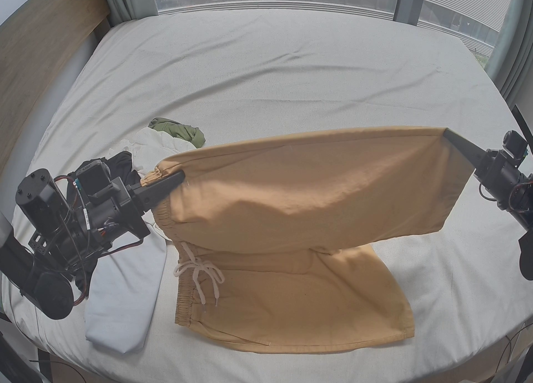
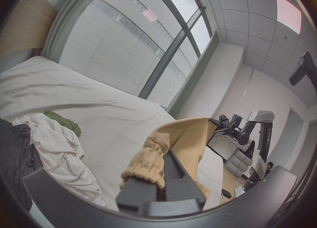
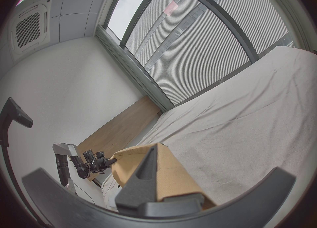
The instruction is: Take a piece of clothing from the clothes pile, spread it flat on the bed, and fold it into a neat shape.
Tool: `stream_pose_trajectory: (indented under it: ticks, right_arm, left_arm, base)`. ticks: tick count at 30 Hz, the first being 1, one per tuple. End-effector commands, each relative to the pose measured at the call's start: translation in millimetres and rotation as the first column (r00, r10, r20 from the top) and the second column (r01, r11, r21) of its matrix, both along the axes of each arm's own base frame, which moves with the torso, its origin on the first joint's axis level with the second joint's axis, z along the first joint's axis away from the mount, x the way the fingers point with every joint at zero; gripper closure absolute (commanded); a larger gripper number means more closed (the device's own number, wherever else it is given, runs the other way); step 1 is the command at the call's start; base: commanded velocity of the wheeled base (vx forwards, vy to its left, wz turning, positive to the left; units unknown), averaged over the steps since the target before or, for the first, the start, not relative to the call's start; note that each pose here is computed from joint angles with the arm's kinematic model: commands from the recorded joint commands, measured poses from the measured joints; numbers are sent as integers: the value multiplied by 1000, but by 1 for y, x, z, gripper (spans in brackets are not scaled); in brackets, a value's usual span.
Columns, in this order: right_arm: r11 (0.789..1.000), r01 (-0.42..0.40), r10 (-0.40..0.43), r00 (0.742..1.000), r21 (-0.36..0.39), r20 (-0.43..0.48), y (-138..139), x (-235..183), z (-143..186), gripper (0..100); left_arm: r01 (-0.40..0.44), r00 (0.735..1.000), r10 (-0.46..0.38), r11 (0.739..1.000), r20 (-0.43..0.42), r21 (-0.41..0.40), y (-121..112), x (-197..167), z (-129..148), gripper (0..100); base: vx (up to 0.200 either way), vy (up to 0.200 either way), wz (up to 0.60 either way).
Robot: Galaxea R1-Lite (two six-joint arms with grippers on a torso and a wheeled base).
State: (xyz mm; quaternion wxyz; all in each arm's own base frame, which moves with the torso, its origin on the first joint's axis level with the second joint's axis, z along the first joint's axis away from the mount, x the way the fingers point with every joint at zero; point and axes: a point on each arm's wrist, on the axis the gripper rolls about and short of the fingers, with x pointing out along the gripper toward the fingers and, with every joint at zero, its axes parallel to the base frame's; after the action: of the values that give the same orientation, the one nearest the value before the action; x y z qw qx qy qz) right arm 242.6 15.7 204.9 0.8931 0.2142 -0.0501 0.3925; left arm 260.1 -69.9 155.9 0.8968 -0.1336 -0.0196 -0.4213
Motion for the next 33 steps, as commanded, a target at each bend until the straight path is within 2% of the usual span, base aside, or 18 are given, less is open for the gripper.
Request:
stream_pose_trajectory:
  ticks: [1,7,20,28,33]
  right_arm:
    - [1000,2,-2,1000,0,-7,0,1,-2,100]
    - [1000,17,-17,1000,0,-7,-5,2,-2,100]
    - [1000,-6,6,1000,-2,-13,-1,2,-3,100]
    - [1000,-9,8,998,-3,-61,0,25,-17,100]
    - [1000,-9,9,996,-1,-83,0,43,-25,100]
  left_arm:
    - [-13,1000,13,1000,1,-3,3,1,1,100]
    - [-14,1000,14,1000,8,-2,3,1,2,100]
    - [-17,1000,17,1000,-17,4,1,2,-5,100]
    - [-35,998,35,999,-46,8,1,21,-17,100]
    - [-85,996,85,996,-32,-6,-3,40,-18,100]
  base:
    - [0,0,0]
    - [0,0,0]
    - [0,0,0]
    - [0,0,0]
    - [0,0,0]
